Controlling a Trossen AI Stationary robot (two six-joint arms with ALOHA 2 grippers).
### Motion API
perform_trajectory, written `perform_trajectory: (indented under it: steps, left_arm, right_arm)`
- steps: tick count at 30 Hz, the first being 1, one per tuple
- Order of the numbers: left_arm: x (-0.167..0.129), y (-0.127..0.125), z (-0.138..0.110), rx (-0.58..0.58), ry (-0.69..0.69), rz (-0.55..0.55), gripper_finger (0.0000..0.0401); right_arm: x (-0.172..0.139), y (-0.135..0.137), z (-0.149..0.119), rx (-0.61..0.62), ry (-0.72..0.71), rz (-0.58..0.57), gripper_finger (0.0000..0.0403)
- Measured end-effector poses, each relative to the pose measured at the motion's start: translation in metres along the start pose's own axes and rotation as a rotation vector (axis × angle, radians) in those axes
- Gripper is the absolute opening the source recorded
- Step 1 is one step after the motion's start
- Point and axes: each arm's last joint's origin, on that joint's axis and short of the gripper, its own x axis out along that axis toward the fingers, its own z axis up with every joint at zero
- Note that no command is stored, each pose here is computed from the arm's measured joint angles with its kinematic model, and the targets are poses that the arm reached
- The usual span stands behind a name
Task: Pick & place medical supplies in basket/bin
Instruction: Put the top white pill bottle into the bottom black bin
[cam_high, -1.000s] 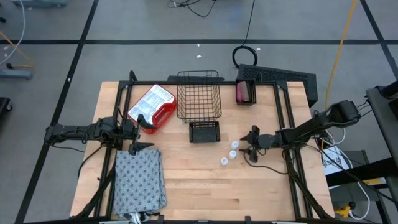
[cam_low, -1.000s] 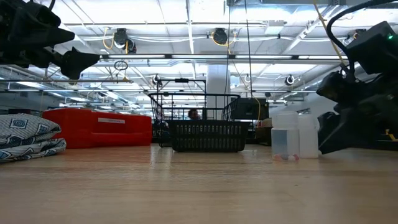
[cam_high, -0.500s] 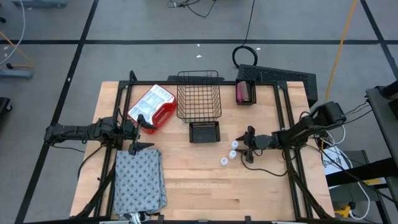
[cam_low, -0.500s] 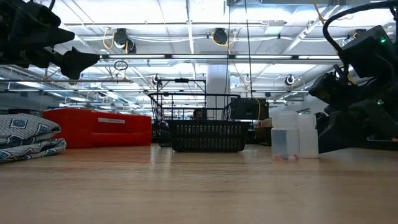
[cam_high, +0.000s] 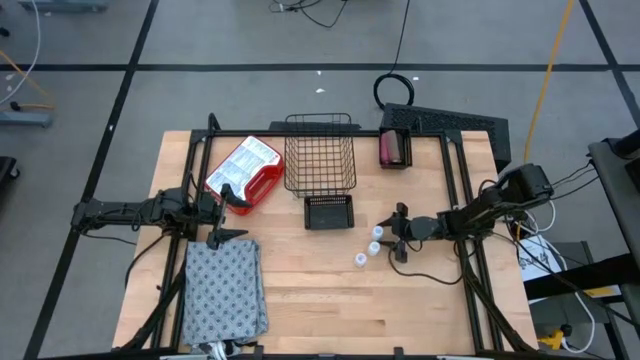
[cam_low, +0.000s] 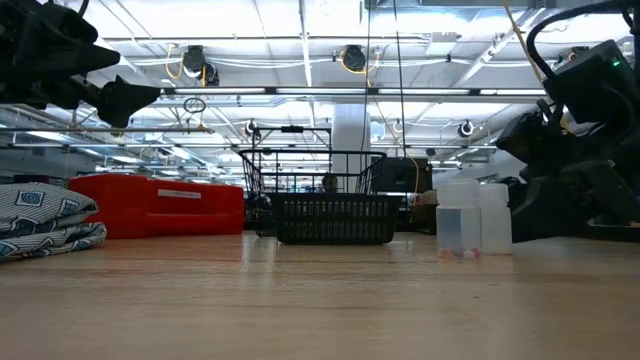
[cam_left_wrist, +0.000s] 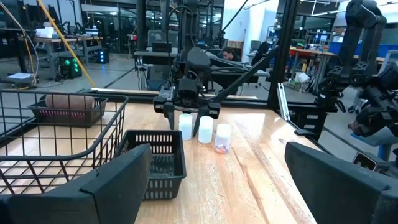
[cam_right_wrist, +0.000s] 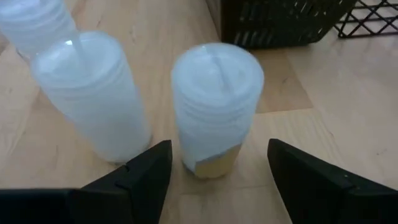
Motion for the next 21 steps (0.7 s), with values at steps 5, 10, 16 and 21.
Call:
perform_trajectory:
  steps: [5, 10, 16, 21]
  left_arm:
    - [0.0000, 0.0000, -0.0001, 0.000, 0.000, 0.000, 0.0374]
    - [0.0000, 0.0000, 0.0000, 0.000, 0.000, 0.000, 0.0374]
    - [0.0000, 0.0000, -0.0001, 0.000, 0.000, 0.000, 0.0374]
    - [0.0000, 0.0000, -0.0001, 0.000, 0.000, 0.000, 0.0374]
  right_arm:
    - [0.0000, 0.0000, 0.0003, 0.002, -0.002, -0.001, 0.0253]
    - [0.0011, -0.0002, -0.0023, -0.001, 0.015, -0.004, 0.0237]
    - [0.0031, 0.0002, -0.0037, -0.006, 0.021, -0.004, 0.0191]
    - [0.0034, 0.0004, -0.0029, -0.034, 0.012, -0.002, 0.0153]
